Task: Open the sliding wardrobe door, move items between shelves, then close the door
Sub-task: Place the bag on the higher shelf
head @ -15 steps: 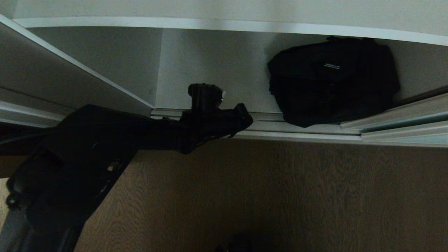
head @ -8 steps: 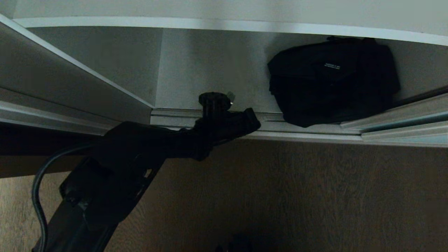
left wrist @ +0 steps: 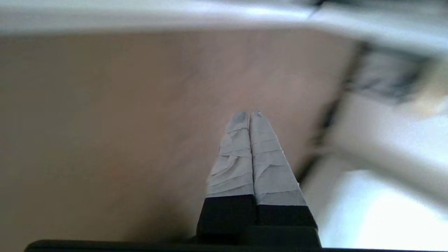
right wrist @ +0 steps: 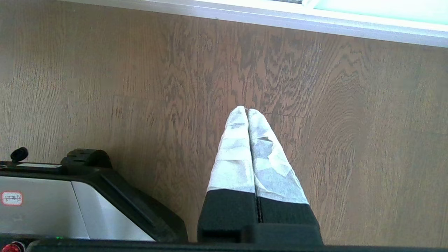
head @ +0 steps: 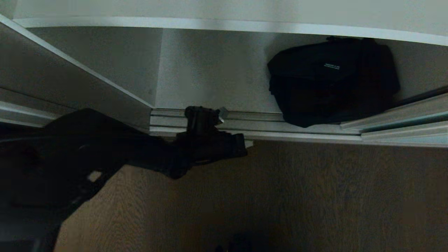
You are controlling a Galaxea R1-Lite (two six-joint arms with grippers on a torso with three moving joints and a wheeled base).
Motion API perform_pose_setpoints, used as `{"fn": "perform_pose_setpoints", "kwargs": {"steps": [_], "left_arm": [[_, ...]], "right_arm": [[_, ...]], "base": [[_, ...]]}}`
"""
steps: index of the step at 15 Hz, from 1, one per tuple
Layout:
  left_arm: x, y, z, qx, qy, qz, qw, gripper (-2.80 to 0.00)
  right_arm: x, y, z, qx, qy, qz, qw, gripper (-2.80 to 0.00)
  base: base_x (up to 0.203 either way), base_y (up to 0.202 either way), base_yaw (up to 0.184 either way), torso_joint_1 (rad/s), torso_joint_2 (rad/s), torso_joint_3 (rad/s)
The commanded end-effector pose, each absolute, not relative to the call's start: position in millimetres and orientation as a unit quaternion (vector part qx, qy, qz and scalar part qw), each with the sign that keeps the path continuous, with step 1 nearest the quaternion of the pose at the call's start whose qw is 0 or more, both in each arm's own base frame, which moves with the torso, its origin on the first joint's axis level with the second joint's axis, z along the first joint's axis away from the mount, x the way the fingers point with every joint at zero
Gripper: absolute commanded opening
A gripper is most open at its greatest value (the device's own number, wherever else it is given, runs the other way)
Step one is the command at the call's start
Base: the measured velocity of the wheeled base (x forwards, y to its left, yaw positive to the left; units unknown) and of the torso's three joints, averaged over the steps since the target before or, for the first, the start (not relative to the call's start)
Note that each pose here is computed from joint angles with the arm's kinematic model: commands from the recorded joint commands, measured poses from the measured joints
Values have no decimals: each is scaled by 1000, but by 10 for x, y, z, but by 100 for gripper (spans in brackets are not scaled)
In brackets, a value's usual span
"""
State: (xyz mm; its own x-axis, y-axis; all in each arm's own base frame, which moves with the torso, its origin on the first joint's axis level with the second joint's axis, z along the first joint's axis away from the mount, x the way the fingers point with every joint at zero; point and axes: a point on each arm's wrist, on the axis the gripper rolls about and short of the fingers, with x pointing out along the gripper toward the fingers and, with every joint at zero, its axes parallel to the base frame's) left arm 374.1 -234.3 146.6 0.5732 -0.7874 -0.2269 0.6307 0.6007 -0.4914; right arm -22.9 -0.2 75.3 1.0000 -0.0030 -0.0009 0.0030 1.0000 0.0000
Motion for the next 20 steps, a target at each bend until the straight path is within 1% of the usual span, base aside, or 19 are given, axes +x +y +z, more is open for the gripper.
{"fn": "perform_pose_setpoints", "kwargs": {"steps": [1,4,6,9,12,14,16,18,20], "left_arm": [[3105,-1932,2037,-131,146,-371,908,-280],[2443,-1472,2467,-106,78,-301,944,-280],[1866,-1072,2776,-99,31,-253,962,-280],[1085,-513,2878,-82,3,-170,982,-280],[362,-68,2700,-62,-10,-56,997,-280],[6,48,2521,-54,-15,10,998,-280],[-341,88,2262,-52,-32,56,997,-280],[-553,76,1956,-50,-40,90,994,-280],[-595,50,1724,-45,-20,116,992,-280]], "right_arm": [[-230,-2,753,0,-1,-2,1000,-280],[-230,-2,753,0,-1,-2,1000,-280],[-230,-2,753,0,-1,-2,1000,-280],[-230,-2,751,0,0,-2,1000,-280],[-230,-2,753,0,-1,-2,1000,-280],[-230,-2,753,0,-1,-2,1000,-280],[-230,-2,753,0,-1,-2,1000,-280],[-230,-2,753,0,-1,-2,1000,-280],[-230,-2,753,0,-1,-2,1000,-280]], "base": [[0,0,0,0,0,0],[0,0,0,0,0,0],[0,0,0,0,0,0],[0,0,0,0,0,0],[0,0,0,0,0,0],[0,0,0,0,0,0],[0,0,0,0,0,0],[0,0,0,0,0,0],[0,0,0,0,0,0]]}}
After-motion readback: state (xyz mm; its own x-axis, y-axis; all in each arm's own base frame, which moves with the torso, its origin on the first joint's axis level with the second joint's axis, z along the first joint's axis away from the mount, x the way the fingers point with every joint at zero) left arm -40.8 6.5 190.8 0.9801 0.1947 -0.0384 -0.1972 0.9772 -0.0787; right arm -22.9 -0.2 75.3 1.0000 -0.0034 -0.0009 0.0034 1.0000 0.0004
